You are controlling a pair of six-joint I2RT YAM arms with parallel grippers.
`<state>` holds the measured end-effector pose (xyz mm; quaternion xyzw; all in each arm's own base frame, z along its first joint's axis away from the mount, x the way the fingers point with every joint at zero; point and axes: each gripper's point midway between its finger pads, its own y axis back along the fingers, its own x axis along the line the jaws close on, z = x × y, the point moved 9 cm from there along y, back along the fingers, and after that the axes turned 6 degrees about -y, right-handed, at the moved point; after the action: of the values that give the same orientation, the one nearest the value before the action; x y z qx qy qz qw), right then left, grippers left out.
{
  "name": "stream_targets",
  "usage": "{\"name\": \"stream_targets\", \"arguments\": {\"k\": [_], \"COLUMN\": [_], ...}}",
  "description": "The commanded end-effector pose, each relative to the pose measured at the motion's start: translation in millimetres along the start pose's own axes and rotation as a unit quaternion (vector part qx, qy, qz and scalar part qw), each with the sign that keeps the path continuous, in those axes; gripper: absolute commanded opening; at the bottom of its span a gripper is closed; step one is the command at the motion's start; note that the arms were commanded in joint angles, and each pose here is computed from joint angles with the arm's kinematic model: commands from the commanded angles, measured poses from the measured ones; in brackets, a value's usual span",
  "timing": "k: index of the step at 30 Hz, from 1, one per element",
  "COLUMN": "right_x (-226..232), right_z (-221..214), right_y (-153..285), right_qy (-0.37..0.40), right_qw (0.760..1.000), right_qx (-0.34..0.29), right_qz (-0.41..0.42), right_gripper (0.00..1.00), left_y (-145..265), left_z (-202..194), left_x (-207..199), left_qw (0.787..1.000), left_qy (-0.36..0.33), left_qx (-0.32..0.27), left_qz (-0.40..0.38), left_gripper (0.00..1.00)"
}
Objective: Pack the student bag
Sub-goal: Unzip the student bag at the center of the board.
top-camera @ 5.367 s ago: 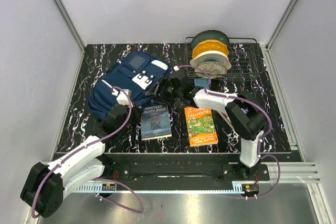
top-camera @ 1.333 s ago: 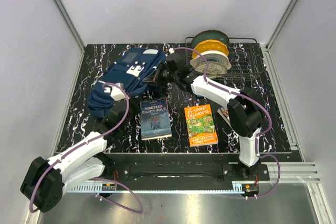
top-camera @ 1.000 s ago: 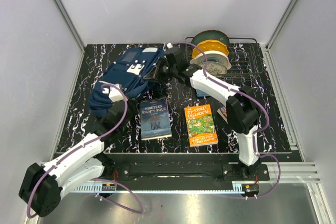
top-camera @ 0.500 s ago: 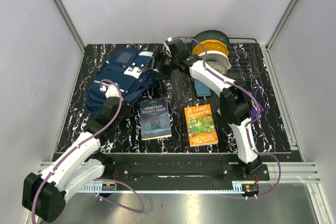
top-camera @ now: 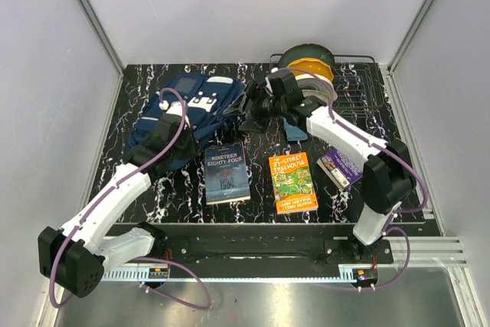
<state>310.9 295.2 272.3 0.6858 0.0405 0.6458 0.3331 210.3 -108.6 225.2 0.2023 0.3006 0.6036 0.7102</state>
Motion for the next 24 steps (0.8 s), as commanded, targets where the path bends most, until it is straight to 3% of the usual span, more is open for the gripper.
{"name": "stream_targets", "arguments": {"k": [1, 4, 10, 14, 20, 24], "right_x": [12, -5, -12, -21, -26, -26], "right_z": [-26, -34, -39, -37, -32, -31], "right_y": [-7, -22, -42, -57, -78, -80], "right_qy": [-0.016, -0.043, -0.051, -0.065, -0.065, -0.055], "right_qw": [0.998, 0.996, 0.997, 0.996, 0.996, 0.997], "right_qx": [0.009, 0.001, 0.003, 0.005, 0.026, 0.026], "right_qz": [0.061, 0.075, 0.056, 0.055, 0.048, 0.052], "right_gripper": [0.82, 0.74, 0.71, 0.61, 0.58, 0.30], "left_y": [6, 1, 5, 4, 0, 2], "left_z": [6, 0, -5, -3, -6, -6], "left_x": [-19, -23, -32, -38, -45, -47], "left_qw": [0.996, 0.993, 0.988, 0.985, 0.980, 0.979], "left_qy": [-0.027, -0.043, -0.060, -0.073, -0.094, -0.097], "left_qx": [-0.020, -0.027, -0.022, -0.018, -0.004, -0.008], "left_qz": [-0.083, -0.103, -0.140, -0.158, -0.173, -0.177], "left_gripper": [0.00, 0.00, 0.00, 0.00, 0.00, 0.00]}}
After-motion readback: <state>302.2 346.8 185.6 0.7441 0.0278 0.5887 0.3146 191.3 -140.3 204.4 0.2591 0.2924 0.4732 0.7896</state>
